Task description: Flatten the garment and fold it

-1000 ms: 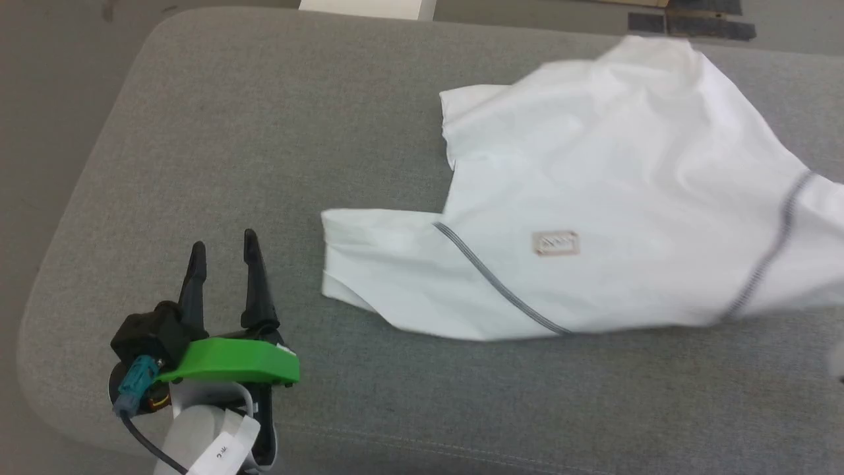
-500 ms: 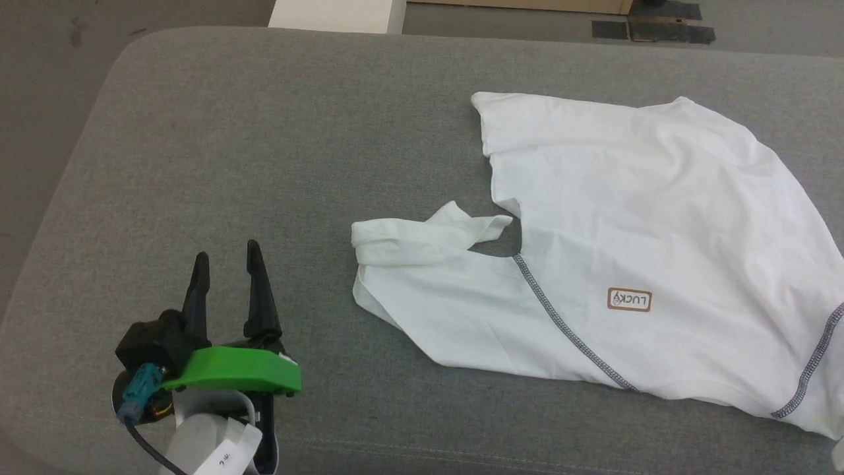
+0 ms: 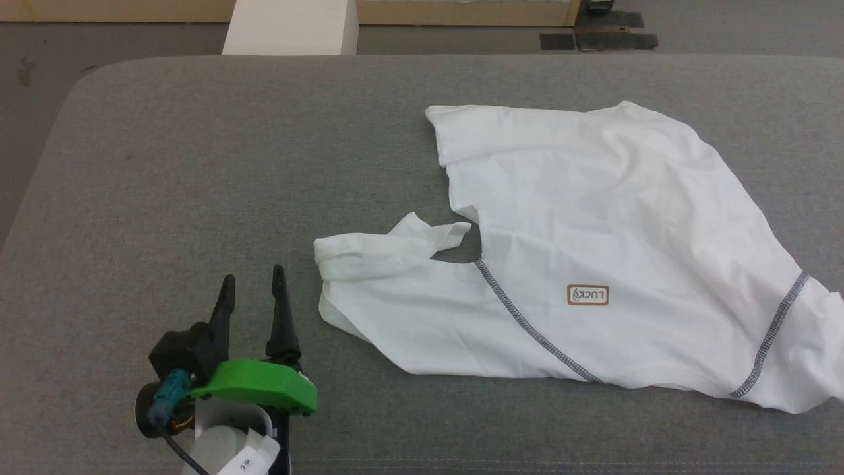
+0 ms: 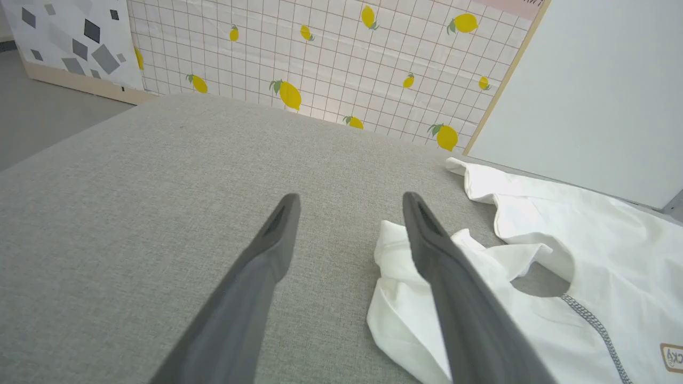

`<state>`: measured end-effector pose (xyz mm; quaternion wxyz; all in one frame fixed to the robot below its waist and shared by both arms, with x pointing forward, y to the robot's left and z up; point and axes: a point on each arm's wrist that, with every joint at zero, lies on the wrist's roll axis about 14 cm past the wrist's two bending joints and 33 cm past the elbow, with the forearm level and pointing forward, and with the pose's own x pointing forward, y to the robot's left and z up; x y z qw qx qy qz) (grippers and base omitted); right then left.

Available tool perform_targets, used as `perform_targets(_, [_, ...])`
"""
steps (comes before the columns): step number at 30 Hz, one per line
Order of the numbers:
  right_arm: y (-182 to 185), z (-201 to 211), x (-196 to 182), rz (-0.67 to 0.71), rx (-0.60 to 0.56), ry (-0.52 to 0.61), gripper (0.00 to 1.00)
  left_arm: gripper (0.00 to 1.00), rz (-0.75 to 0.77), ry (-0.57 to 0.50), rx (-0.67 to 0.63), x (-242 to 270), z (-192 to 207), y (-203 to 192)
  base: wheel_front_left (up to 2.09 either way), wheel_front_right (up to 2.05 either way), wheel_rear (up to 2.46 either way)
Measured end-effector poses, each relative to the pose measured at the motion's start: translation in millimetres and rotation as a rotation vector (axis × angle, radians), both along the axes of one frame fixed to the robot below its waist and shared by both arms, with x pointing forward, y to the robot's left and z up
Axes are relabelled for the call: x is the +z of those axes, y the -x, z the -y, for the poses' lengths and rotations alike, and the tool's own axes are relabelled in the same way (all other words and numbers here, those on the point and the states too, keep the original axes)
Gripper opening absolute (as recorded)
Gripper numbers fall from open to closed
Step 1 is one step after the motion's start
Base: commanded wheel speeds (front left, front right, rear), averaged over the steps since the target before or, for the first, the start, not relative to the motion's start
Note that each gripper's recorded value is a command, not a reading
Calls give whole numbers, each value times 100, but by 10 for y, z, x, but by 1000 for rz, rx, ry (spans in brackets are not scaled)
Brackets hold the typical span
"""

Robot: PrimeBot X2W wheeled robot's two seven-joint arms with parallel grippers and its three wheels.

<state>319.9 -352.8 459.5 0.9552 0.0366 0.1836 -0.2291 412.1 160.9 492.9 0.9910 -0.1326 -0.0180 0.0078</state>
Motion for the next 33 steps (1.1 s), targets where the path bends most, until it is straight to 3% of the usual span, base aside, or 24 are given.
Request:
perform_targets(7, [-165, -291, 671, 281, 117, 153, 100, 100, -170, -23, -120, -353, 366, -119, 0, 0, 0])
perform_targets(19, [-426, -888, 481, 303, 283, 68, 100, 100, -695, -172, -296, -1129, 585, -262, 0, 0, 0])
perform_targets(20, [-454, -912, 477, 306, 290, 65, 100, 70, -730, -163, -325, -1154, 624, -259, 0, 0, 0])
perform_targets(21, [-484, -937, 473, 310, 296, 60, 100, 24, -753, -160, -351, -1161, 650, -264, 0, 0, 0])
perform_targets(22, [-510, -965, 460, 310, 304, 53, 100, 0, -763, -162, -376, -1149, 671, -279, 0, 0, 0])
perform_targets(27, [-617, -1072, 427, 311, 336, 39, 100, 0, -727, -183, -388, -1019, 568, -428, 0, 0, 0])
perform_targets(33, [-698, -1148, 385, 313, 356, 23, 100, 0, -585, -246, -193, -642, -129, -824, 0, 0, 0])
